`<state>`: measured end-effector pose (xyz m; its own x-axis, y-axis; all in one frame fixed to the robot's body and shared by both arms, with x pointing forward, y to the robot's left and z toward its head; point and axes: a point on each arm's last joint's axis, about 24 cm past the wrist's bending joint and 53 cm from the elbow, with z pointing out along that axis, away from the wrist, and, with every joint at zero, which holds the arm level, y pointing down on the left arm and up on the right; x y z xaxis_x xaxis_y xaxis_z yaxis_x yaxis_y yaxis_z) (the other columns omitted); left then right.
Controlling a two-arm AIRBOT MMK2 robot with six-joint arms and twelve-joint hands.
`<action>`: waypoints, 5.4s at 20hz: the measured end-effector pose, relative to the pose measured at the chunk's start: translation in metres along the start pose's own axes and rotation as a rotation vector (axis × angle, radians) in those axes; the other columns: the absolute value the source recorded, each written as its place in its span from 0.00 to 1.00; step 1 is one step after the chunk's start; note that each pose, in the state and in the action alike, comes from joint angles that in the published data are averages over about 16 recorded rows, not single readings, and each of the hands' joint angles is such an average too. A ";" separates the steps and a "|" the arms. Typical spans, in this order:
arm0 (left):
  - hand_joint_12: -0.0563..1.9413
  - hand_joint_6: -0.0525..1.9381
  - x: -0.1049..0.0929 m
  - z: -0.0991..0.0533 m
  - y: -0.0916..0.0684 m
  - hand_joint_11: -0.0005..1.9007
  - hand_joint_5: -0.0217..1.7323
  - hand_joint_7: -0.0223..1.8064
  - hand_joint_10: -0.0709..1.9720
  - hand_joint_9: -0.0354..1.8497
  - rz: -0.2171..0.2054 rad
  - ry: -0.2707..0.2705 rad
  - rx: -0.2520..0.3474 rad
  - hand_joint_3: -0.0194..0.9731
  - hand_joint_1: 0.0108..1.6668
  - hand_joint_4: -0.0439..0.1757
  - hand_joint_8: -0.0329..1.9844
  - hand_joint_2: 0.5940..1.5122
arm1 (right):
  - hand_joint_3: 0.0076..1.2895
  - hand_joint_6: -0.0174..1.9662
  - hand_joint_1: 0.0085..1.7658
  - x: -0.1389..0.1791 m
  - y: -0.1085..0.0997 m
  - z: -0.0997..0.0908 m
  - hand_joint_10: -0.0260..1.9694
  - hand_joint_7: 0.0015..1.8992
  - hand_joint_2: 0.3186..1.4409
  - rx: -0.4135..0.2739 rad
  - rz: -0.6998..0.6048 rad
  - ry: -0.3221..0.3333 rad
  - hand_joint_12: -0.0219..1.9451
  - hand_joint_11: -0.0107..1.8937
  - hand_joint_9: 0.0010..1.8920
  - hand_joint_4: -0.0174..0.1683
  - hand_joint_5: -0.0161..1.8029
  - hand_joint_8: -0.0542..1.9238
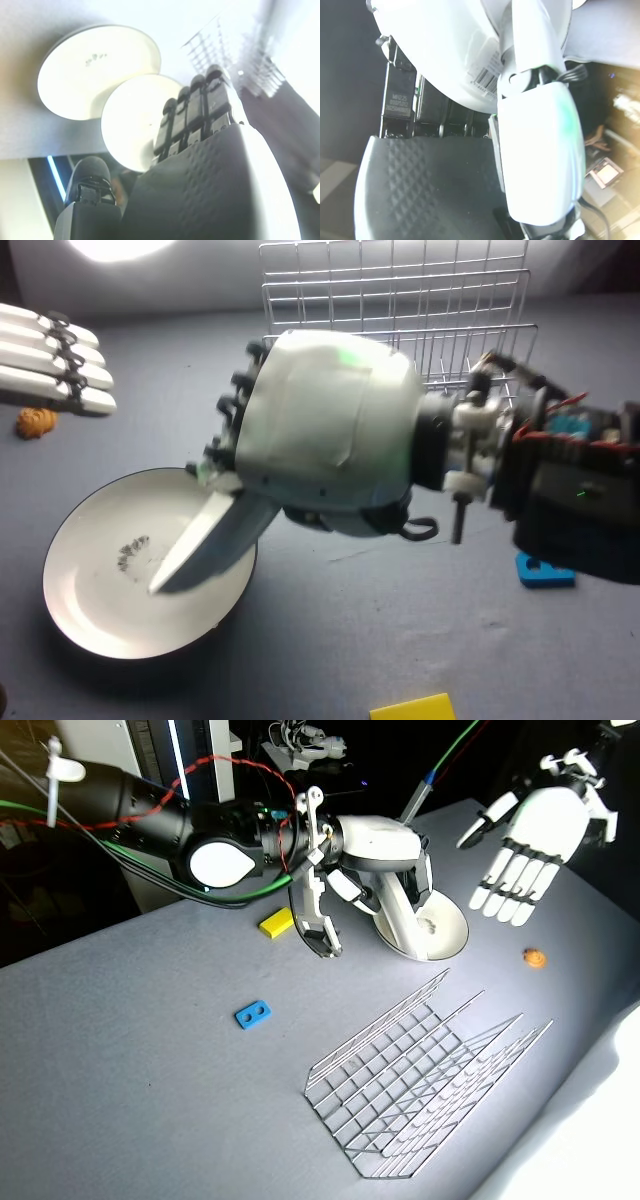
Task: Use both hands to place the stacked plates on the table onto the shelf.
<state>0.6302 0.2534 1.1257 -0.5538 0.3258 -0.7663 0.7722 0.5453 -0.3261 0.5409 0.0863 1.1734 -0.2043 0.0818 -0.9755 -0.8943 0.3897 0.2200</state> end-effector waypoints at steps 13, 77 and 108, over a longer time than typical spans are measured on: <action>0.03 0.03 -0.017 -0.022 0.023 0.01 0.03 0.03 0.04 0.03 -0.069 -0.061 -0.067 0.03 0.00 0.21 0.01 0.67 | 0.01 0.55 0.71 -0.085 -0.027 -0.046 0.03 0.58 0.58 0.059 0.373 -0.060 0.45 0.53 0.70 0.07 0.50 0.46; 0.03 0.03 0.098 0.034 0.025 0.01 0.02 0.01 0.03 0.02 -0.032 0.274 -0.092 0.03 0.00 0.20 0.01 0.66 | 0.01 0.56 0.70 -0.085 -0.260 -0.082 0.15 0.53 0.67 0.543 1.083 -0.288 0.48 0.49 0.63 0.04 0.46 0.52; 0.03 0.03 0.125 0.031 0.032 0.01 0.03 0.00 0.04 0.03 -0.188 0.314 -0.121 0.03 0.00 0.19 0.01 0.67 | 0.01 0.02 0.62 -0.107 -0.268 -0.091 0.02 0.30 0.68 0.527 1.047 -0.341 0.48 0.13 0.30 0.07 0.30 0.04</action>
<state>0.5951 0.2874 1.0022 -0.7650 0.4220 -0.4866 0.6162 0.6993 -0.3623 0.7665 -0.1102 1.2198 -0.5431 0.7851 -0.2978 -0.0731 0.3091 0.9482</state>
